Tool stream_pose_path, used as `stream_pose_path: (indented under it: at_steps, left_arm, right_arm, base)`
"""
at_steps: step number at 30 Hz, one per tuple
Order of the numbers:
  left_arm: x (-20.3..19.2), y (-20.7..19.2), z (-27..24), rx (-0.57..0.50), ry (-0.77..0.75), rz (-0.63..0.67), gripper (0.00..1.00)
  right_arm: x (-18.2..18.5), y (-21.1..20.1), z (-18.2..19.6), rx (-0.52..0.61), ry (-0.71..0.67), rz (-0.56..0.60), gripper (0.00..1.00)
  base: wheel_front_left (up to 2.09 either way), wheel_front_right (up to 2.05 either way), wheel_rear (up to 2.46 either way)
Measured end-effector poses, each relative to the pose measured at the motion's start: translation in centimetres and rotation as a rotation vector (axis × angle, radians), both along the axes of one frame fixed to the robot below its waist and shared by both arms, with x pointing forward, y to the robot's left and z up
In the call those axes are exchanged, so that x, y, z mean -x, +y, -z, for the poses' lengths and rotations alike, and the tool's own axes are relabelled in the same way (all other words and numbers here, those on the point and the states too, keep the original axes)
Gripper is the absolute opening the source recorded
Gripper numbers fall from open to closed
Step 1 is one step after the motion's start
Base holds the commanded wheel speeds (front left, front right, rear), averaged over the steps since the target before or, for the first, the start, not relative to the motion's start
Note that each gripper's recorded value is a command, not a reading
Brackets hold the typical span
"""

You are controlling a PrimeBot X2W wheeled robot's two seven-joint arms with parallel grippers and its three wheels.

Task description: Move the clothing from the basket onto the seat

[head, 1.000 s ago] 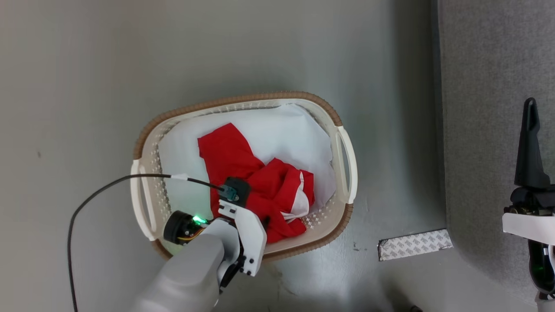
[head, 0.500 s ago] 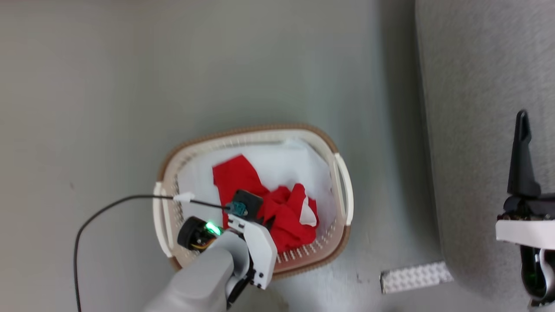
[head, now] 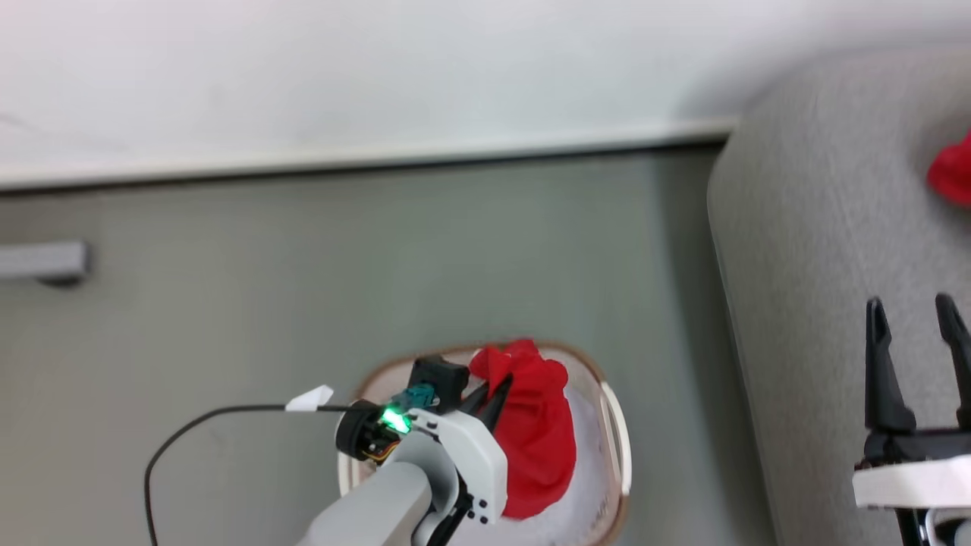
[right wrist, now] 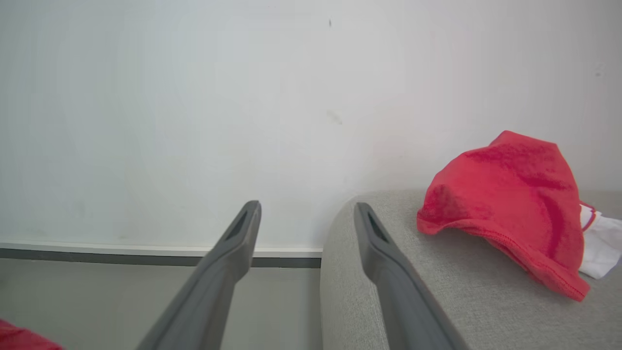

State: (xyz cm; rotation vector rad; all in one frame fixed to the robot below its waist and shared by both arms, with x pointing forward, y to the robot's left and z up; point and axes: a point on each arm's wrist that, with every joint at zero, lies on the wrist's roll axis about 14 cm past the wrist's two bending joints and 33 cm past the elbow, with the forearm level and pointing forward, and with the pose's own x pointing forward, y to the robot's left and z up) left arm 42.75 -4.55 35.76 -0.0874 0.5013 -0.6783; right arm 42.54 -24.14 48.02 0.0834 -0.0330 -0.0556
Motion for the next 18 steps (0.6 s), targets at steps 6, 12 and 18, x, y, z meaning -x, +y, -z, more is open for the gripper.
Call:
stream_pose_path:
  at_steps: [6, 12, 18]
  left_arm:
    - [-0.2, 1.7, -7.2, 0.047, -0.194, -0.067, 0.00]
    - [1.0, 3.3, -14.3, 0.105, -0.377, -0.127, 0.00]
    - [2.7, 5.0, -19.9, 0.136, -0.514, -0.171, 0.00]
  right_arm:
    - [2.5, 0.8, -2.5, 0.007, -0.053, -0.030, 1.00]
    - [5.2, 2.0, -3.7, 0.013, -0.079, -0.077, 1.00]
    - [6.7, 3.9, -5.1, 0.015, -0.120, -0.144, 1.00]
  base:
    - [0.00, 0.00, 0.00]
    - [0.00, 0.00, 0.00]
    - [0.00, 0.00, 0.00]
